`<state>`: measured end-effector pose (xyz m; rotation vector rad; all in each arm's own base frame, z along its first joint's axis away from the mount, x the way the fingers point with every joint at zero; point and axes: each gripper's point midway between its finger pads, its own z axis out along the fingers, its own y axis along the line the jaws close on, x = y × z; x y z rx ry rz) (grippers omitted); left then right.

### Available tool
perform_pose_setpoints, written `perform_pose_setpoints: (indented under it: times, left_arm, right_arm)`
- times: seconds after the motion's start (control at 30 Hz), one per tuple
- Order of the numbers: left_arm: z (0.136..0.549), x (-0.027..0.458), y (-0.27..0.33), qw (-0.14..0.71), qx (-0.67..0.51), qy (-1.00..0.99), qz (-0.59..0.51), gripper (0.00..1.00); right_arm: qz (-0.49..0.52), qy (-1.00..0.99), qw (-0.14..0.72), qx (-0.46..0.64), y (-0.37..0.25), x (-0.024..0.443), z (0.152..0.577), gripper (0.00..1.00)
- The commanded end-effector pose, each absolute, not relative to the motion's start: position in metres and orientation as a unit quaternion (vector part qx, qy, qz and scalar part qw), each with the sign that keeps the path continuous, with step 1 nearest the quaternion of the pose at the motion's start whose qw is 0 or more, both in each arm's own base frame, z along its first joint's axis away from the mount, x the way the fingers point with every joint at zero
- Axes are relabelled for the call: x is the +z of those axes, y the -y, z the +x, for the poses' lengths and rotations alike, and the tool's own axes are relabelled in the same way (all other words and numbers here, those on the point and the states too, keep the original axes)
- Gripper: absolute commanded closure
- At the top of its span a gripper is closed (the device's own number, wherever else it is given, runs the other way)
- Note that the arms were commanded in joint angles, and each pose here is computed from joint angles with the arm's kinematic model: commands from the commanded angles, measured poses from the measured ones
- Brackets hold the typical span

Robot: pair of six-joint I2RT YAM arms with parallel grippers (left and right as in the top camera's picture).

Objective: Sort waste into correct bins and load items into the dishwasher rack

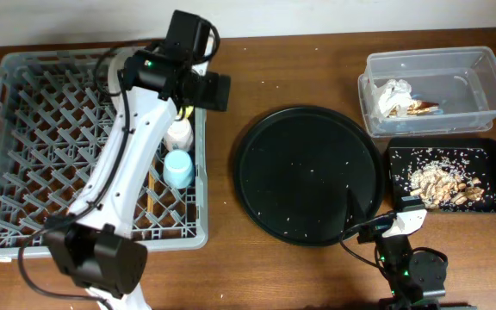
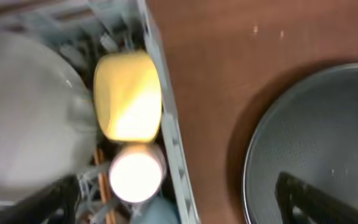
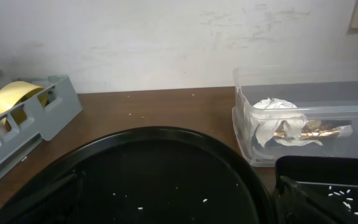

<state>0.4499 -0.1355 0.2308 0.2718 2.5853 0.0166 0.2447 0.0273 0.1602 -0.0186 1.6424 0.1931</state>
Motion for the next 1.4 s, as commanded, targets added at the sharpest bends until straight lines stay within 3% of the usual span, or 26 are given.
perform_pose_setpoints:
  times: [0.0,0.2,0.23,0.33,0.47,0.63,0.83,1.37]
  left_arm:
    - [0.448,0.316,0.12,0.402,0.012,-0.909,0.105,0.01]
    - [0.395,0.324,0.053,0.588,-0.019,-0.808,0.034,0.01]
    - [0.358,0.303,0.027,0.629,-0.008,-0.778,0.01,0.01]
    - [0.303,0.259,-0.01,0.67,0.021,-0.742,-0.032,0.01]
    - [0.261,0.215,-0.028,0.715,0.041,-0.696,-0.056,0.01]
    - [0.246,0.202,-0.026,0.742,0.041,-0.667,-0.054,0.01]
    - [0.245,0.158,-0.015,0.68,0.037,-0.731,-0.027,0.01]
    - [0.245,0.158,-0.014,0.68,0.04,-0.732,-0.018,0.01]
  right_arm:
    - [-0.005,-0.732,0.676,0.086,-0.027,0.157,0.245,0.02]
    - [-0.005,-0.732,0.676,0.086,-0.027,0.157,0.245,0.02]
    - [-0.005,-0.732,0.676,0.086,-0.027,0.157,0.245,0.02]
    - [-0.005,-0.732,0.676,0.087,-0.027,0.157,0.245,0.02]
    - [-0.005,-0.732,0.676,0.086,-0.027,0.157,0.245,0.02]
    - [-0.005,-0.732,0.676,0.087,-0.027,0.157,0.245,0.01]
    - [-0.005,-0.732,0.676,0.086,-0.027,0.157,0.245,0.02]
    - [-0.005,-0.732,0.676,0.087,-0.027,0.157,0.245,0.02]
